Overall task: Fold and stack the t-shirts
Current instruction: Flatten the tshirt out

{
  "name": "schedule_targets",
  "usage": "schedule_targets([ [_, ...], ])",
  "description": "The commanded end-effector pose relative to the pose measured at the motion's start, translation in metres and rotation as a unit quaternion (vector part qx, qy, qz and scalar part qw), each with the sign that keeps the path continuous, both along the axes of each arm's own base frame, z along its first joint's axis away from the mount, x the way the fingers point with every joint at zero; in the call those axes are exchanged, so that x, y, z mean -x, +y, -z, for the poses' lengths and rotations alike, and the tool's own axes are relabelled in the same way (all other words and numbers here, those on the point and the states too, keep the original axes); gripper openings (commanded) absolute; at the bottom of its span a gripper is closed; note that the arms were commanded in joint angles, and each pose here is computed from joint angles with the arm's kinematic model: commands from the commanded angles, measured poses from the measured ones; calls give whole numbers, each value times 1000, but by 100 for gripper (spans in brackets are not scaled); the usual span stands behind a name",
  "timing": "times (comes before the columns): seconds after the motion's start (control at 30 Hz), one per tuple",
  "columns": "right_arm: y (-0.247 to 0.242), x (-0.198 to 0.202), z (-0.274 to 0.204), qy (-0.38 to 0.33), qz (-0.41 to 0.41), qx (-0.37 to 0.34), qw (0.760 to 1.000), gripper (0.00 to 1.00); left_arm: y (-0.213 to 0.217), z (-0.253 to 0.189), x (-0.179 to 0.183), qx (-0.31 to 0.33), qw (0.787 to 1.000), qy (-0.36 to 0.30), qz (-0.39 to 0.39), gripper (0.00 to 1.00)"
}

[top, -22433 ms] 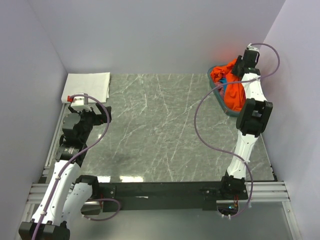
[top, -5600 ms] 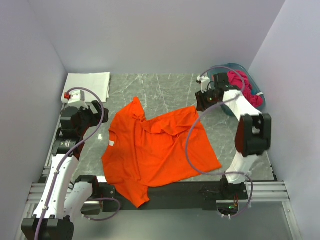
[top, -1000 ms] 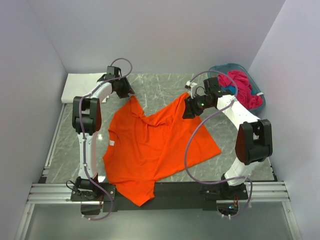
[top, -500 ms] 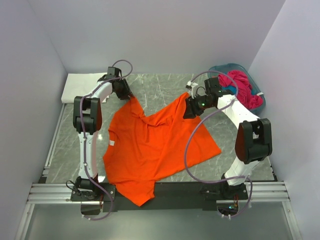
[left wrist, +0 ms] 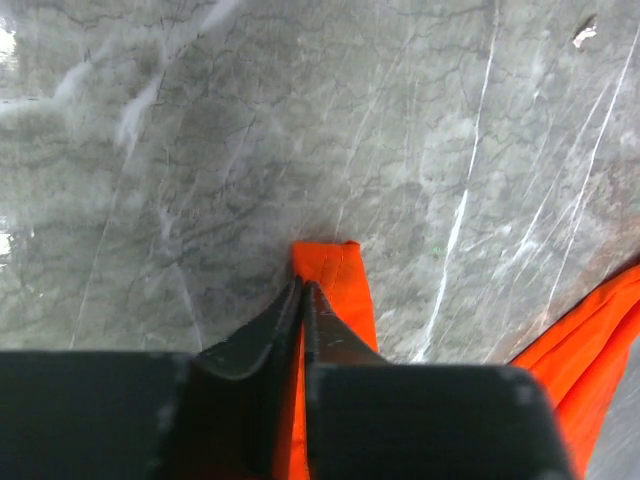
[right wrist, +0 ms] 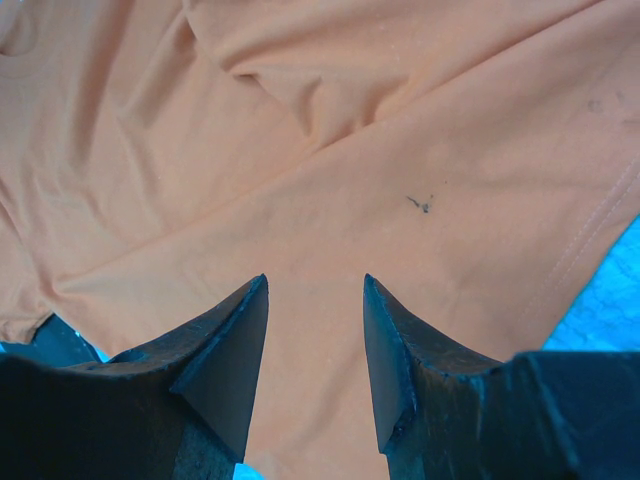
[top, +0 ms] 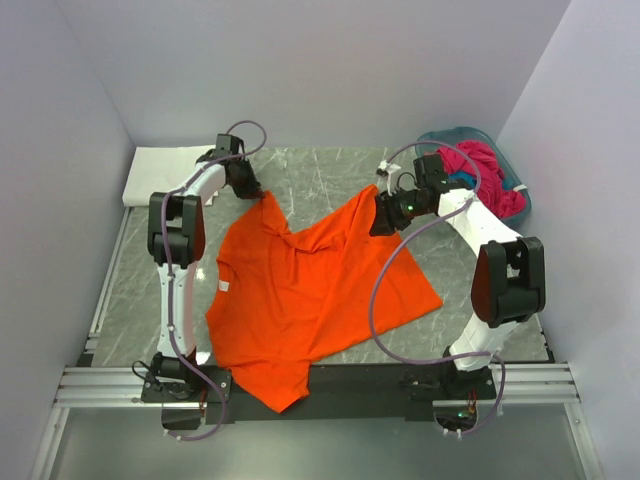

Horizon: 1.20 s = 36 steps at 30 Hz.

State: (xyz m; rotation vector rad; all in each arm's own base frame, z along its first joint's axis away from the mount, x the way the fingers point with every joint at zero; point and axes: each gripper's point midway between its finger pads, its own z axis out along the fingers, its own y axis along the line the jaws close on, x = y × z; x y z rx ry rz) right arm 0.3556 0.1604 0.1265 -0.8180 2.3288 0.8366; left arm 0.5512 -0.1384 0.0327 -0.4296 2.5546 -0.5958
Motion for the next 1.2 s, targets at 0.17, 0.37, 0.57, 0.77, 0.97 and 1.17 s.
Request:
schedule_targets([
  [0.17,-14,-23,6,-15,42,26,999,49,-5,-34,-13,22,998,-51,11,0],
  [0.37,-35,-81,19,-22,125,95,987,48,18,-82,-18,42,992,-115,-22,0],
  [0.57,-49,-94,54,13,160,139,977,47,55,-122,-16,55,982,-171,-66,0],
  [0.77,-70,-74,82,31,162,189,968,48,90,-144,-29,92,971,-189,-111,0],
  [0.97,-75,-59,93,59,147,206,966,48,90,-136,-39,145,967,-166,-126,0],
  [1.17,-82,-42,109,80,138,224,961,46,89,-121,-42,164,966,-150,-135,0],
])
